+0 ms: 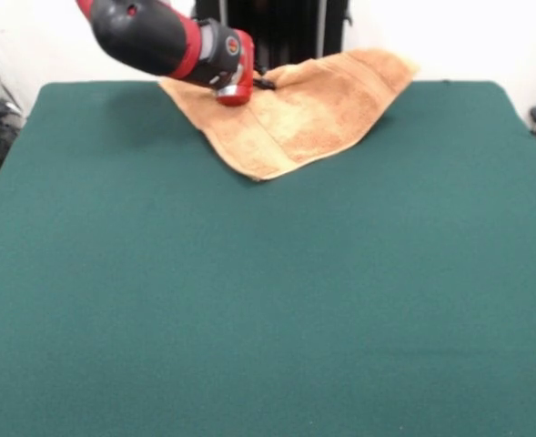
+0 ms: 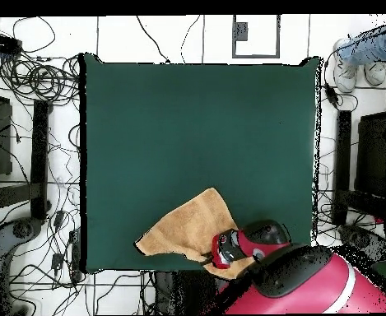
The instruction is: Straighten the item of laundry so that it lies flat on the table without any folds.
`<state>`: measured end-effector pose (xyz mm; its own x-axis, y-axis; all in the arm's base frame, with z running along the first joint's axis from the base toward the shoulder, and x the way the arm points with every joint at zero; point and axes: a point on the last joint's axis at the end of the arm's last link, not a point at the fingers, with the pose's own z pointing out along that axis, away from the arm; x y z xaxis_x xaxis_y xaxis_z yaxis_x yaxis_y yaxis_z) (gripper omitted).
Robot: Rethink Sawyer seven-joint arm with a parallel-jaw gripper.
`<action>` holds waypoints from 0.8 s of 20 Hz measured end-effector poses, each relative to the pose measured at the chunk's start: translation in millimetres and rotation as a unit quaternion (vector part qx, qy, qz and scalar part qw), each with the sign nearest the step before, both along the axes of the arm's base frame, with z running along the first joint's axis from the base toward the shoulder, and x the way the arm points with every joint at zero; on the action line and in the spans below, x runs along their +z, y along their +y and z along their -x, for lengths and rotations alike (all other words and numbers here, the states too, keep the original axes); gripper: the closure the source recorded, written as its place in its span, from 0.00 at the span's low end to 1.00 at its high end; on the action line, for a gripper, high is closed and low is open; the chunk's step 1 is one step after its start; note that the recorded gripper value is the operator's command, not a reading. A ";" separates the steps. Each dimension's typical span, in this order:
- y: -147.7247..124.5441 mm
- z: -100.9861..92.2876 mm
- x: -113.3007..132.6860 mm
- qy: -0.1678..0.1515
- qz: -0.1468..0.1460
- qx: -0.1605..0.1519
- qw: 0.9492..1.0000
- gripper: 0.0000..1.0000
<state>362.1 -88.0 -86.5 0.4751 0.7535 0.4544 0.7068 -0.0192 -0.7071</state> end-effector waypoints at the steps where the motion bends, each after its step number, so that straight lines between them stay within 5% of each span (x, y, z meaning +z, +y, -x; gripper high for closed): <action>1: 0.2 0.5 1.0 -0.001 0.000 0.006 1.000 1.00; 9: -14.3 -0.1 31.9 -0.009 0.008 0.079 0.997 1.00; 16: -33.7 -9.1 50.7 -0.008 0.007 0.079 0.997 1.00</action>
<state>371.2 -121.7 -35.8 0.3426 0.8244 0.4505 0.7126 0.0845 -0.6965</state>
